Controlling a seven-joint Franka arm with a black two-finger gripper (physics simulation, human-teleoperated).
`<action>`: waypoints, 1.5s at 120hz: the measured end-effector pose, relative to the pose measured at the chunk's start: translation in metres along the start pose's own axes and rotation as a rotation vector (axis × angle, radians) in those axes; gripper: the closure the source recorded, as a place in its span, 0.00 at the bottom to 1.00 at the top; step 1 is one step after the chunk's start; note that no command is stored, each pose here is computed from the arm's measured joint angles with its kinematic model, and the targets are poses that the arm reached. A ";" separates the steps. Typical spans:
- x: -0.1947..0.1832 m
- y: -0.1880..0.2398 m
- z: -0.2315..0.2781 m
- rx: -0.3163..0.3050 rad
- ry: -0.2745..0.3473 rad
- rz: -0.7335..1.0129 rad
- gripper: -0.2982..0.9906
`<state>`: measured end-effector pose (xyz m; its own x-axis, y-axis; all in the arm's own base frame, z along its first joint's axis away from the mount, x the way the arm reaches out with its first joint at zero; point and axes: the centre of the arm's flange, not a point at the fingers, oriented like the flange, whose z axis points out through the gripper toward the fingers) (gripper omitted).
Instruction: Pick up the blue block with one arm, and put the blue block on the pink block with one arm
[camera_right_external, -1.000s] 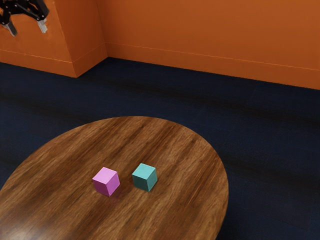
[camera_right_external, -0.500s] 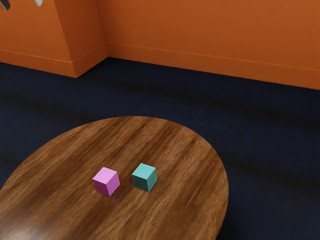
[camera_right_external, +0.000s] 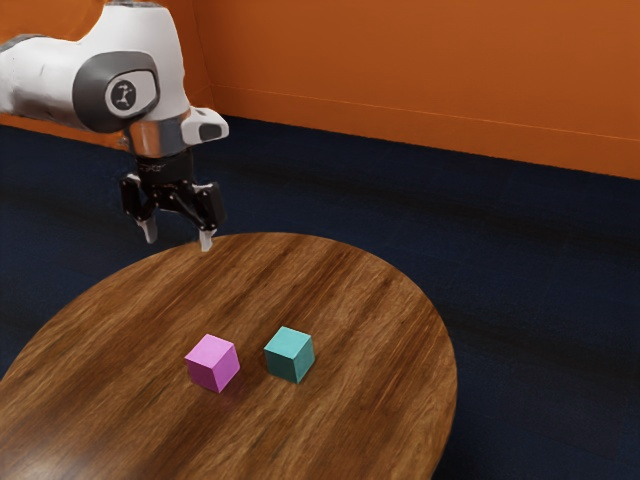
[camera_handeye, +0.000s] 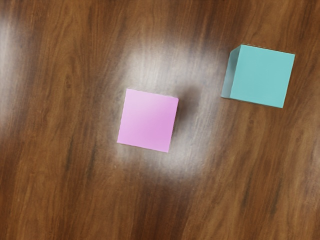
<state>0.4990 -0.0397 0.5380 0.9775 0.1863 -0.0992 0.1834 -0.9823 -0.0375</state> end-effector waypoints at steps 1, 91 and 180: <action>0.005 0.003 0.004 -0.003 -0.003 0.007 0.23; 0.147 0.079 0.224 -0.112 0.182 0.134 0.23; 0.120 0.103 0.241 -0.024 0.222 0.260 0.23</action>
<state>0.6101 -0.1140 0.2824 0.9903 -0.0760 0.1167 -0.0746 -0.9971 -0.0159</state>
